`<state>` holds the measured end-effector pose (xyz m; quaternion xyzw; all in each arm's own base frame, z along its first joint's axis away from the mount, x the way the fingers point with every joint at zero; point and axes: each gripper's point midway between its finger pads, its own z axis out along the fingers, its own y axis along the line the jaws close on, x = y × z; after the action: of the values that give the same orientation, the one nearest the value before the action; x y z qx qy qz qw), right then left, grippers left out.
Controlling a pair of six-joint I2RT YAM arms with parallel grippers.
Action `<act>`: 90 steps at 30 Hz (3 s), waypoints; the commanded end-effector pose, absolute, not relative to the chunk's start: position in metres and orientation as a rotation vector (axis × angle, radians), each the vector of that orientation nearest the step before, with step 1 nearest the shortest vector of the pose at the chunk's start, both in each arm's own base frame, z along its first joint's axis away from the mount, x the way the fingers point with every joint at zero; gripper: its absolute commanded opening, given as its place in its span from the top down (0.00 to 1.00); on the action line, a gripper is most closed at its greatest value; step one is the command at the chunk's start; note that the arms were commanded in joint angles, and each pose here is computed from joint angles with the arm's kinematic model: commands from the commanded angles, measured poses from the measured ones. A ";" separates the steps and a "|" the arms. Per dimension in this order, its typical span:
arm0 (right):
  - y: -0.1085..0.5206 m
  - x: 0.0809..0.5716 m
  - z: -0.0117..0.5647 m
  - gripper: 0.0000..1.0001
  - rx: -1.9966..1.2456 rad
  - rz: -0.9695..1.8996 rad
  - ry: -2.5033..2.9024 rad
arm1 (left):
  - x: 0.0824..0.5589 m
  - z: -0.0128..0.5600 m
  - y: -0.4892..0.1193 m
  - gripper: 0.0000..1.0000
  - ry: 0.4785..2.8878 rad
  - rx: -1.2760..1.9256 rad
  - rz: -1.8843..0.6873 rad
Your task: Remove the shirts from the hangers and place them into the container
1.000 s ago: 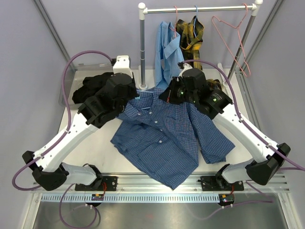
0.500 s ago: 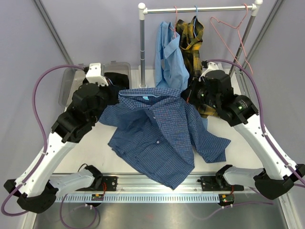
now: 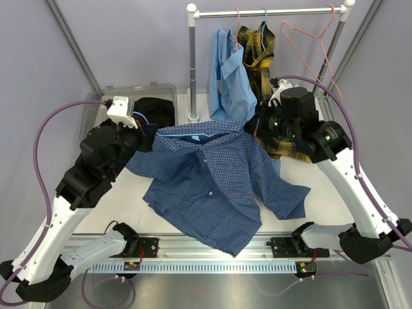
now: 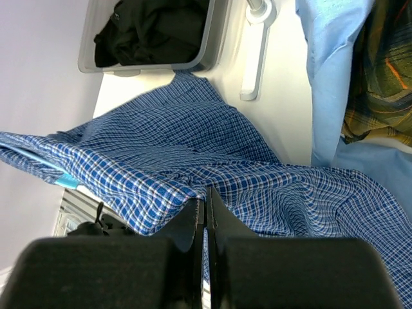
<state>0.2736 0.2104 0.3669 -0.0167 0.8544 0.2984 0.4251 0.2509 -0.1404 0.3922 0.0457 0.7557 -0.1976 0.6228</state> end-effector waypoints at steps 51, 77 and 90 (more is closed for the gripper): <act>0.189 0.202 0.404 0.20 -0.677 0.713 1.997 | 0.275 0.396 -0.205 1.00 1.672 0.254 -0.647; 0.279 0.209 0.347 0.54 -1.055 0.819 2.040 | 0.274 0.425 -0.245 1.00 1.632 0.395 -0.675; 0.264 0.205 0.361 1.00 -1.003 0.763 1.993 | 0.272 0.420 -0.235 0.53 1.650 0.372 -0.647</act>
<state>0.2096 0.2715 0.3470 -0.3380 0.8215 0.3054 0.3428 0.2781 -0.2402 0.3942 0.1679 0.7413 -0.2679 0.5920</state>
